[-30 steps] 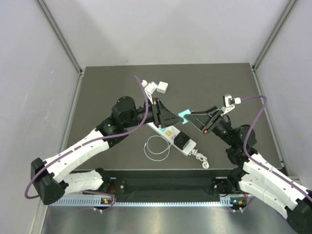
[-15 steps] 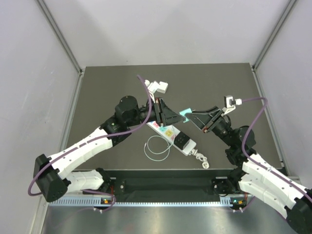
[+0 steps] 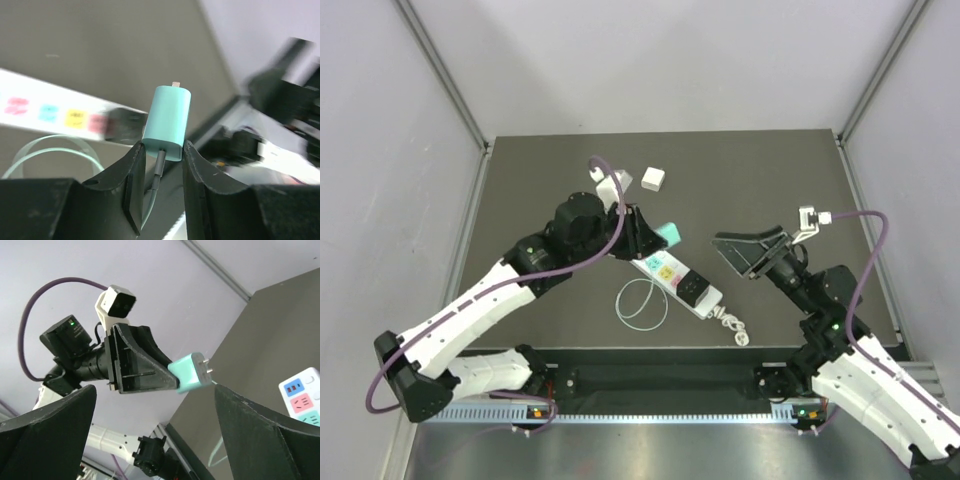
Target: Insert the plug
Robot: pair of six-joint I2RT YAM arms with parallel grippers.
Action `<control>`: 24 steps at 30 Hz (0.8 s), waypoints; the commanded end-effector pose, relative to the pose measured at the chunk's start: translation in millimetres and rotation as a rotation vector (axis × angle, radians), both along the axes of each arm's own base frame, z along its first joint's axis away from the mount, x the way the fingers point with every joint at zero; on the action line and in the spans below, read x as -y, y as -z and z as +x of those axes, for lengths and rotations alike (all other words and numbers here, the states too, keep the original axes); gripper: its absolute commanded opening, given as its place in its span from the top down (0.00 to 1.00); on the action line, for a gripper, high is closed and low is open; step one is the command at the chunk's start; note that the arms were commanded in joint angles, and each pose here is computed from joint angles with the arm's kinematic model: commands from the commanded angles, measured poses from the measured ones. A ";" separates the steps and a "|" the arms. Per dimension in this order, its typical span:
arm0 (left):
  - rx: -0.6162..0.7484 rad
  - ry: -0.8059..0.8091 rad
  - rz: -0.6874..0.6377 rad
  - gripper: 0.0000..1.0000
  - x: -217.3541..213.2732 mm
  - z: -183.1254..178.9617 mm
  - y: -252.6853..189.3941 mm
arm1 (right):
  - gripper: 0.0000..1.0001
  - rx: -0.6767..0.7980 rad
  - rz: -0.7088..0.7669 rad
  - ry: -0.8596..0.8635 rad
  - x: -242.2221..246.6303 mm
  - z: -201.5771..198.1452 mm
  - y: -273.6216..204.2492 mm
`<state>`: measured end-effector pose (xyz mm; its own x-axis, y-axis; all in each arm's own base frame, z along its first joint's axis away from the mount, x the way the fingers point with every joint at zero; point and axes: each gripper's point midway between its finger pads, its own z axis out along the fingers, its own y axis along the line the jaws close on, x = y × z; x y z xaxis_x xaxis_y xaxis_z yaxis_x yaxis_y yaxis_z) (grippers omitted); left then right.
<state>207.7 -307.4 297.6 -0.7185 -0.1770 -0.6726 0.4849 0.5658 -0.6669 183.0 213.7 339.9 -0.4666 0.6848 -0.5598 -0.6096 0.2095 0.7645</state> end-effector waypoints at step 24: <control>-0.504 -0.384 0.265 1.00 -66.9 90.5 94.6 | 0.00 -0.331 -0.449 0.532 102.5 19.0 49.9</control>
<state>284.1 -222.7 190.8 -0.8957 -0.2608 -0.3601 -0.0654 0.8784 -0.4734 201.4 126.2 296.9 -0.3469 0.6194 -0.7042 -0.1659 0.6985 0.6961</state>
